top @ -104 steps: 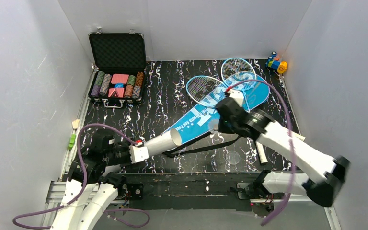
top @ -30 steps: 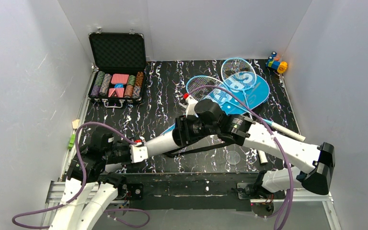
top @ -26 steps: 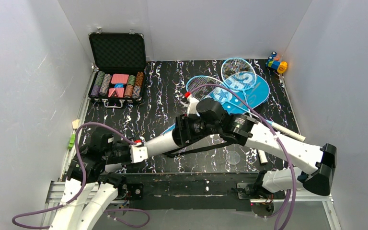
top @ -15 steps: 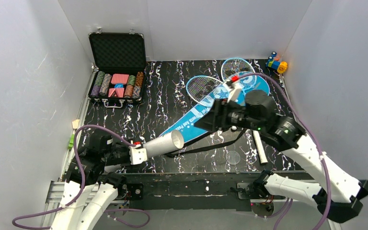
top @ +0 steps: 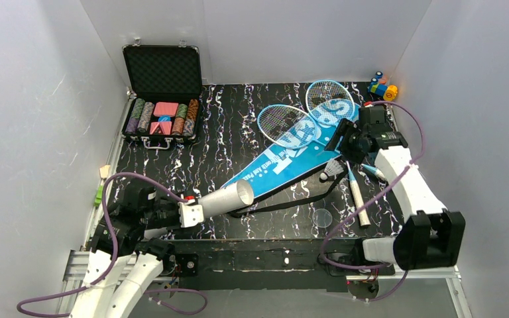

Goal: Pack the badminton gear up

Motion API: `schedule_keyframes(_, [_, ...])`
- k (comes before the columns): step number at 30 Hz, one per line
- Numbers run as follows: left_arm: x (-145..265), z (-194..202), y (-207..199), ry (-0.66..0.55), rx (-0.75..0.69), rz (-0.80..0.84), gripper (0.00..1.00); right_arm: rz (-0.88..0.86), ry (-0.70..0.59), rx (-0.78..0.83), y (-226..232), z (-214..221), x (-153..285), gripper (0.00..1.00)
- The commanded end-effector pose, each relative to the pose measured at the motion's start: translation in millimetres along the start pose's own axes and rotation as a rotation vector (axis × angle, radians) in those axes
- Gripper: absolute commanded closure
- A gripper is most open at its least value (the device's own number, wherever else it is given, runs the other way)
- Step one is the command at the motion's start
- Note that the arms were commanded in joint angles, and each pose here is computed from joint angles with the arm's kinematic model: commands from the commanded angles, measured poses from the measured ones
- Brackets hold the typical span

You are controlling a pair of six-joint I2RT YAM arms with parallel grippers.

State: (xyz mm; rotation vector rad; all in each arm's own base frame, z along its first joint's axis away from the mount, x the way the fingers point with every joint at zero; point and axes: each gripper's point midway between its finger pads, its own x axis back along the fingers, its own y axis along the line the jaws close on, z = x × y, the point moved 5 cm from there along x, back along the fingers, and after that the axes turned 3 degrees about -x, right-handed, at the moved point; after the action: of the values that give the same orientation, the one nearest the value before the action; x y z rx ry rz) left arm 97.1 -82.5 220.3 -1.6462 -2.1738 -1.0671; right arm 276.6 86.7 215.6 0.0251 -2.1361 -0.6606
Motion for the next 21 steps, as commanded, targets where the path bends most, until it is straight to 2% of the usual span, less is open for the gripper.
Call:
schedule_keyframes(1, [3, -5, 4, -0.018, -0.019, -0.028, 0.58, 0.08, -0.064, 0.003, -18, -30, -20, 0.26])
schedule_keyframes(13, [-2, -1, 3, -0.013, 0.001, -0.018, 0.6, 0.236, -0.038, -0.03, -48, -31, -71, 0.28])
schedule_keyframes(21, [-4, 1, 3, -0.01, 0.008, -0.015, 0.62, 0.256, 0.004, -0.035, -56, -26, -94, 0.29])
